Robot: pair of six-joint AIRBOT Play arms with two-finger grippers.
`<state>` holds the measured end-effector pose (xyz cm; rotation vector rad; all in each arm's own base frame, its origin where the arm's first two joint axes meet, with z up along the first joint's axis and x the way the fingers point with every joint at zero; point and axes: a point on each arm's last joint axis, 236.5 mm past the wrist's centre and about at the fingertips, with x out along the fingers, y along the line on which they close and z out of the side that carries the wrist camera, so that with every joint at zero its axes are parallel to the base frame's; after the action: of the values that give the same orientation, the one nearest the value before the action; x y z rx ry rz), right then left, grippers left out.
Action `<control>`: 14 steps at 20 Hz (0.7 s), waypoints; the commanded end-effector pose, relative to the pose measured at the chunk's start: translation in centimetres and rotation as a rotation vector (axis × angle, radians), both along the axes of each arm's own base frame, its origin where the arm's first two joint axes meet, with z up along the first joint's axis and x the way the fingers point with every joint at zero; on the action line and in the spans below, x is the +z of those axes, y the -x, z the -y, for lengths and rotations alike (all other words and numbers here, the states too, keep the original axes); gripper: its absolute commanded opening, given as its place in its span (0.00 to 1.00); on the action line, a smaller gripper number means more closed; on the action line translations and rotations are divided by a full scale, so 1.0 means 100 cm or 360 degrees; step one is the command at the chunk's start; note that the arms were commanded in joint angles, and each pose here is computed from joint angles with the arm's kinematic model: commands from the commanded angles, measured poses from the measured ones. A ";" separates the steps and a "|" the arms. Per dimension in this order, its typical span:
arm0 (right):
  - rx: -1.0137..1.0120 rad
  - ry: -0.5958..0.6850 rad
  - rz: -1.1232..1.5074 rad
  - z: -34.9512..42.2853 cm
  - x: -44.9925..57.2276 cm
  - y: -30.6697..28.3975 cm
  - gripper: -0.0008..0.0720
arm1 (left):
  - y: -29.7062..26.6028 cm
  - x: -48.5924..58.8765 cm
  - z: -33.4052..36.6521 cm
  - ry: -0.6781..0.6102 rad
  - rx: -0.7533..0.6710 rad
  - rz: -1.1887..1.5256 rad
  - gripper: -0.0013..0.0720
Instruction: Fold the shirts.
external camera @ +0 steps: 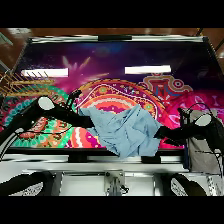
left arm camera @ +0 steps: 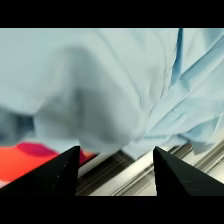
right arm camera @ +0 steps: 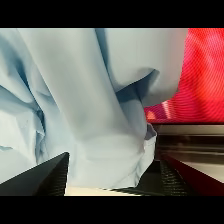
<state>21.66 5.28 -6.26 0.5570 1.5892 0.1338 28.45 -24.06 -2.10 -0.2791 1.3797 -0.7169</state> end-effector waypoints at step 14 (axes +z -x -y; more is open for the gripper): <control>0.0067 0.0144 0.0073 -0.013 -0.016 -0.012 0.93 | 0.021 -0.035 0.056 0.0061 -0.0073 -0.0113 0.08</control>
<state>22.04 6.63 -6.83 0.5031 1.5783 0.1558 26.24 -29.79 -5.26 -0.3163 1.4440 -0.7744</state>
